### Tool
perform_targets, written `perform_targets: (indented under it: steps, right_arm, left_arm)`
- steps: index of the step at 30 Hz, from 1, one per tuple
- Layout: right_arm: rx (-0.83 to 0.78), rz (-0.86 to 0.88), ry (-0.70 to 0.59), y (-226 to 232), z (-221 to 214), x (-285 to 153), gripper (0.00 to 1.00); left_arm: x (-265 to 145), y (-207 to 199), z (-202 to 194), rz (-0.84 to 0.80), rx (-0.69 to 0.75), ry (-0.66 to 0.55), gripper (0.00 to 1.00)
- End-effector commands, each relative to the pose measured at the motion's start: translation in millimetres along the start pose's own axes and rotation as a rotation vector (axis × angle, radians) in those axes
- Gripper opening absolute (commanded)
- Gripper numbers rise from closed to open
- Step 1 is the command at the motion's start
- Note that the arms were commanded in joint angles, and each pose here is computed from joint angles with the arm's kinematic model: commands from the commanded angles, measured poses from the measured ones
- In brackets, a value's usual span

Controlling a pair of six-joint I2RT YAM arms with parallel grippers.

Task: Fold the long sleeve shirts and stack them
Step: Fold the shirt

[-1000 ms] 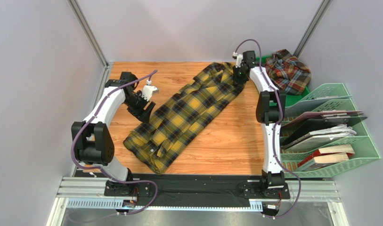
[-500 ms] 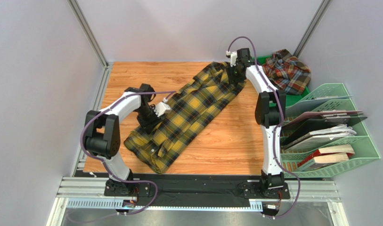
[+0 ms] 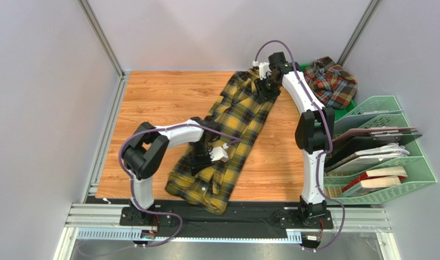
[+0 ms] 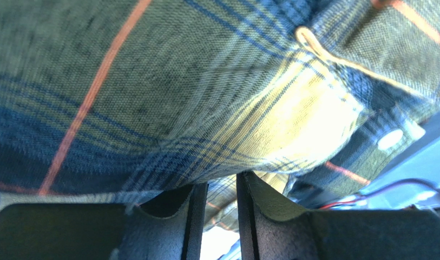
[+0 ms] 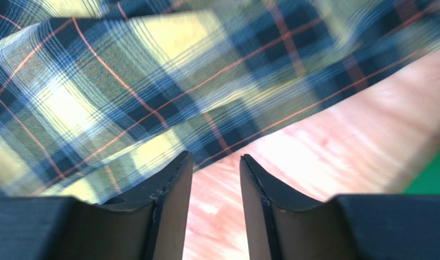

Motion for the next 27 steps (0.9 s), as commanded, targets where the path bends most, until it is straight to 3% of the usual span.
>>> perform_targets:
  steps: [1,5,11,15,21,24,27]
  right_arm:
    - [0.027,0.081,0.110,2,-18,19,0.41]
    - [-0.008,0.068,0.123,6,-16,43,0.41]
    - [-0.139,0.007,0.145,21,-18,85,0.42]
    - [-0.293,-0.016,0.215,42,-32,109,0.42]
    - [-0.465,0.040,0.368,64,-80,105,0.44]
    - [-0.550,0.074,0.348,59,-86,91,0.45]
    - [-0.551,-0.001,0.270,42,-61,82,0.45]
  left_arm:
    - [-9,-19,45,-0.097,-0.067,-0.127,0.34]
    - [-43,-23,55,-0.037,-0.102,-0.283,0.49]
    - [-101,-30,24,0.124,-0.153,-0.561,0.64]
    - [-128,-26,-10,0.209,-0.264,-0.668,0.65]
    - [-146,-33,-46,0.247,-0.393,-0.795,0.64]
    - [-145,-42,-57,0.269,-0.426,-0.842,0.64]
    - [-147,-47,-67,0.300,-0.455,-0.891,0.66]
Point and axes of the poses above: each gripper's point midway between its finger pads, its own x axis out along the fingers, its own y axis along the line the jaws close on, z = x × y, the point moved 7 cm from there along -x, back along the fingers, and after that the axes turned 12 degrees about x, right-handed, at the moved point
